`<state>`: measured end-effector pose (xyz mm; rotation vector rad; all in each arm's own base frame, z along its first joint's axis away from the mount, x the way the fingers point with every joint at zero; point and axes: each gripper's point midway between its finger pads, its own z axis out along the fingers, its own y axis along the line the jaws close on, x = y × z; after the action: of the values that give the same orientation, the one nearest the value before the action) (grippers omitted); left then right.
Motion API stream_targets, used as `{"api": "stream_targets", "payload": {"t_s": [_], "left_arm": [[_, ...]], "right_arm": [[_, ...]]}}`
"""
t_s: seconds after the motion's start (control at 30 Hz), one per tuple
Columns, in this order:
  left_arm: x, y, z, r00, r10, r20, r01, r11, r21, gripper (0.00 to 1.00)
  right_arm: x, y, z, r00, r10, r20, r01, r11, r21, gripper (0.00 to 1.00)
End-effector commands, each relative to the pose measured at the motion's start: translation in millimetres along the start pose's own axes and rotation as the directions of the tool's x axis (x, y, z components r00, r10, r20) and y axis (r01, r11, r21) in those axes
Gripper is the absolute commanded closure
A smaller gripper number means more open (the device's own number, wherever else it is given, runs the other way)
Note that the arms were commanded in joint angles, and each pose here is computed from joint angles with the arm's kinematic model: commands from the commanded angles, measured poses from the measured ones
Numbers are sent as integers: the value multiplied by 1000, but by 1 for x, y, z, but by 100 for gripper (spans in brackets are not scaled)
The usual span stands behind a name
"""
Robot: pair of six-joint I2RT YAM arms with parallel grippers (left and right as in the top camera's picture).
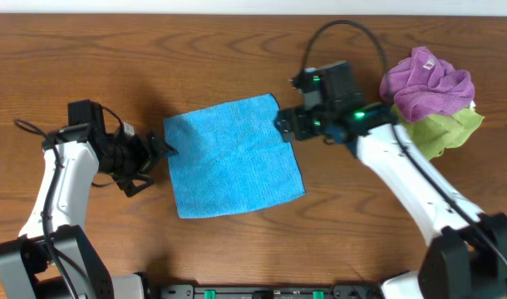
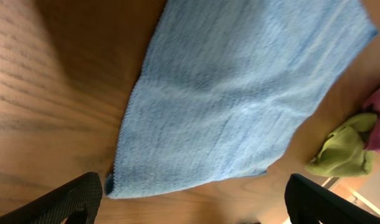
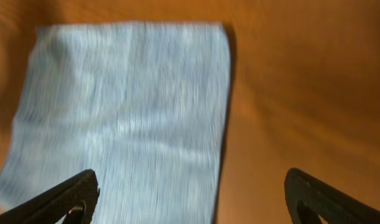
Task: Fold the cloth
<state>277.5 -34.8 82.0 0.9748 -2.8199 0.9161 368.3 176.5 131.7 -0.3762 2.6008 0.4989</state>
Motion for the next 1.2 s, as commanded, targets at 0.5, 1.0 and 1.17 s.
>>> {"api": "stream_targets", "payload": {"t_s": [0.5,1.0,1.17], "left_arm": [[40,35,66,984,-143,-101,156,979,129,0],[60,21,90,986,-101,-131,117,985,123,94],[61,18,88,986,-87,-143,108,983,147,94]], "right_arm": [[35,-21,-26,978,145,-153,-171,969,-178,7],[62,-26,-22,961,152,-232,-188,972,-142,7],[91,-30,0,953,165,-256,-209,966,-155,8]]}}
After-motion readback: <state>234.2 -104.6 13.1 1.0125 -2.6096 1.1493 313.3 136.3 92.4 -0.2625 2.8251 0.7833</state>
